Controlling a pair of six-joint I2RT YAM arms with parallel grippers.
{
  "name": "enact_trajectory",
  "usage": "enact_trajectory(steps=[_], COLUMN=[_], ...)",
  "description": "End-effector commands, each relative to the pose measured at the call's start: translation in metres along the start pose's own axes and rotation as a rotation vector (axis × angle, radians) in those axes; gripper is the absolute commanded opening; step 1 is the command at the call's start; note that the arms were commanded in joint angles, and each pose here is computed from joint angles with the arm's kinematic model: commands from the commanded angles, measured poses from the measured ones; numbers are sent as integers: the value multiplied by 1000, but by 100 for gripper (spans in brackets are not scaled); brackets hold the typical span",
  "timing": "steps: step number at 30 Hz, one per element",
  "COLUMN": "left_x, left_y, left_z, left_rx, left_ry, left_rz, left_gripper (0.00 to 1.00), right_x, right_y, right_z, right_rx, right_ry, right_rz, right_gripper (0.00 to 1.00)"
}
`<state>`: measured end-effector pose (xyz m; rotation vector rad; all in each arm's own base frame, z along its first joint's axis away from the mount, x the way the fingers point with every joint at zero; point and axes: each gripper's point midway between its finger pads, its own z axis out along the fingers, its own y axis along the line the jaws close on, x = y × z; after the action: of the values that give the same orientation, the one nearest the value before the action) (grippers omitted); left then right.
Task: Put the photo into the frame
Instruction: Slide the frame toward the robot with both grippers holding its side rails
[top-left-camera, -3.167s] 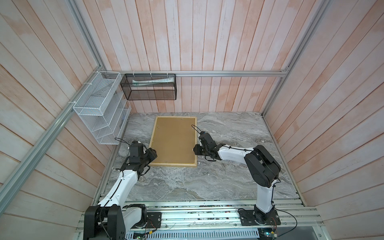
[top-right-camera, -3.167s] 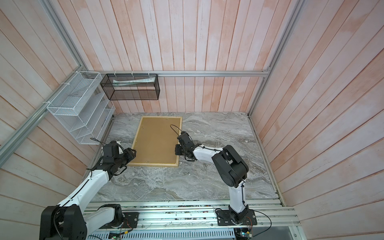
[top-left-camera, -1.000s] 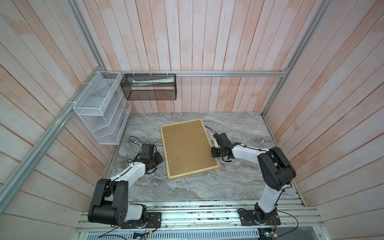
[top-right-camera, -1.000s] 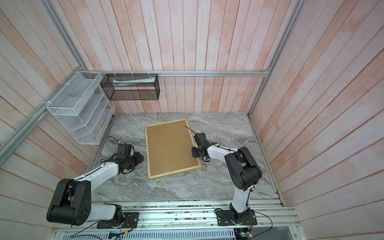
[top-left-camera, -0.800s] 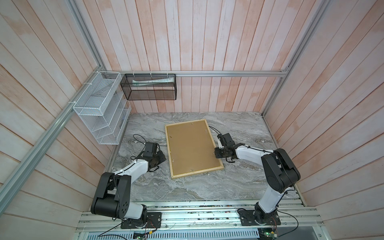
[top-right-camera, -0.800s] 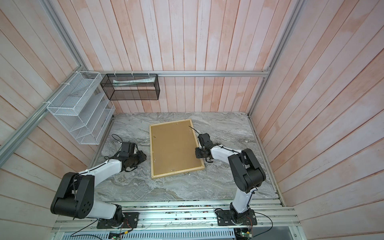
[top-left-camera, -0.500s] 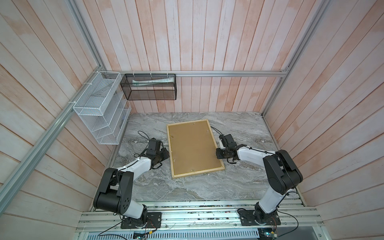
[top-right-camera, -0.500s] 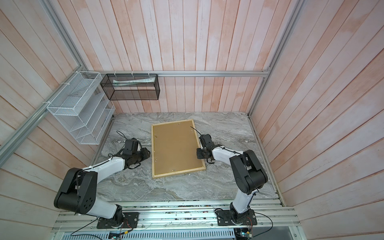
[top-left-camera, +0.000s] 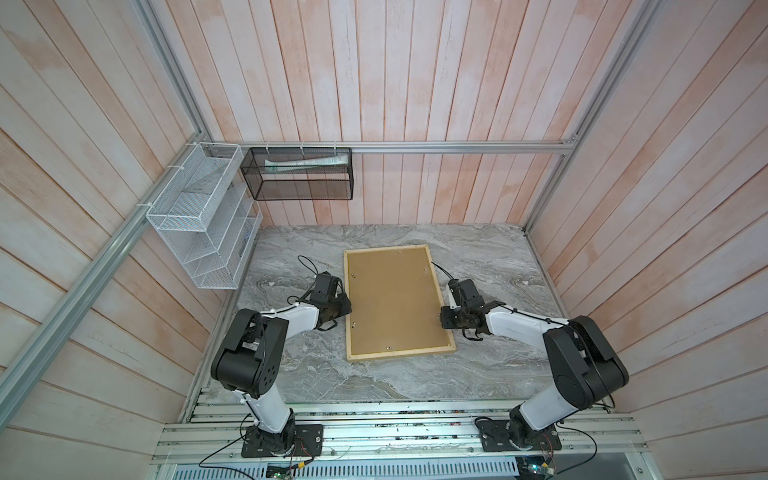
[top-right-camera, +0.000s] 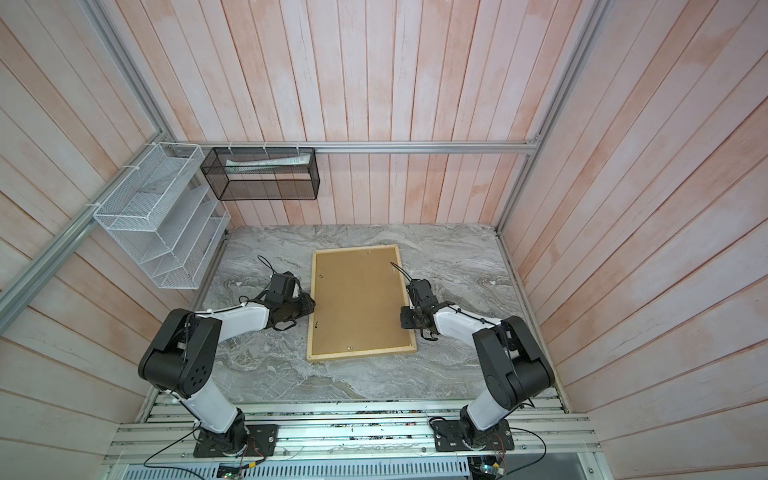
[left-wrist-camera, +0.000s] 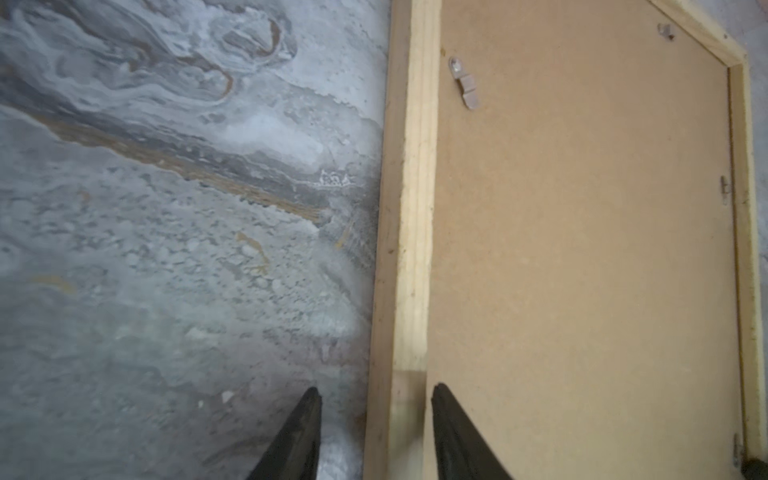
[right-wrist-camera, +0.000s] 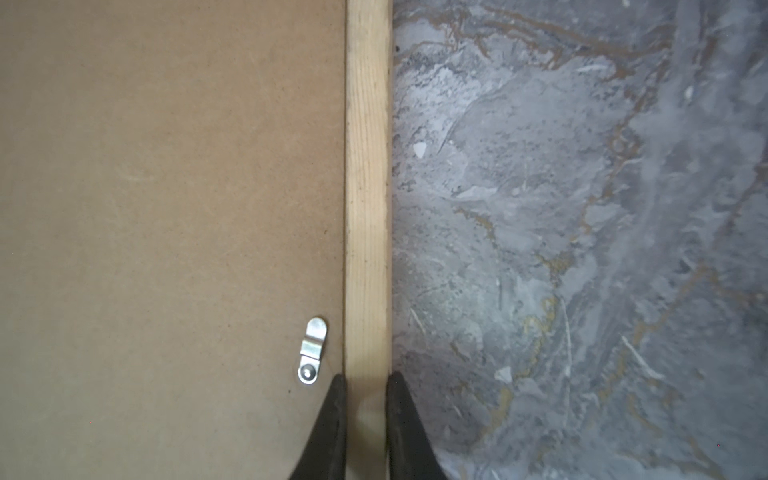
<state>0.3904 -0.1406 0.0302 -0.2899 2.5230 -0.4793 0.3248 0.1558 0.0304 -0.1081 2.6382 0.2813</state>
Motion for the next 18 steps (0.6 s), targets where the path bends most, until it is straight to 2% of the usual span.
enact_trajectory(steps=[1,7,13,18], left_x=[-2,4,10,16], left_y=[-2,-6,-2,1], left_z=[5,10,11,10], left_rx=[-20,-24,-51,-60], left_ry=[1,24,40,50], left_rz=[25,46,59,64], left_gripper=[43,31,18,14], right_x=[40,37,27,10], right_y=[-13,-14,-14,-13], right_z=[-1,-6,-15,-21], right_rx=[37,36,44,51], right_ry=[137,117,72,27], right_rz=[11,10,6,4], right_gripper=[13,15,26,32])
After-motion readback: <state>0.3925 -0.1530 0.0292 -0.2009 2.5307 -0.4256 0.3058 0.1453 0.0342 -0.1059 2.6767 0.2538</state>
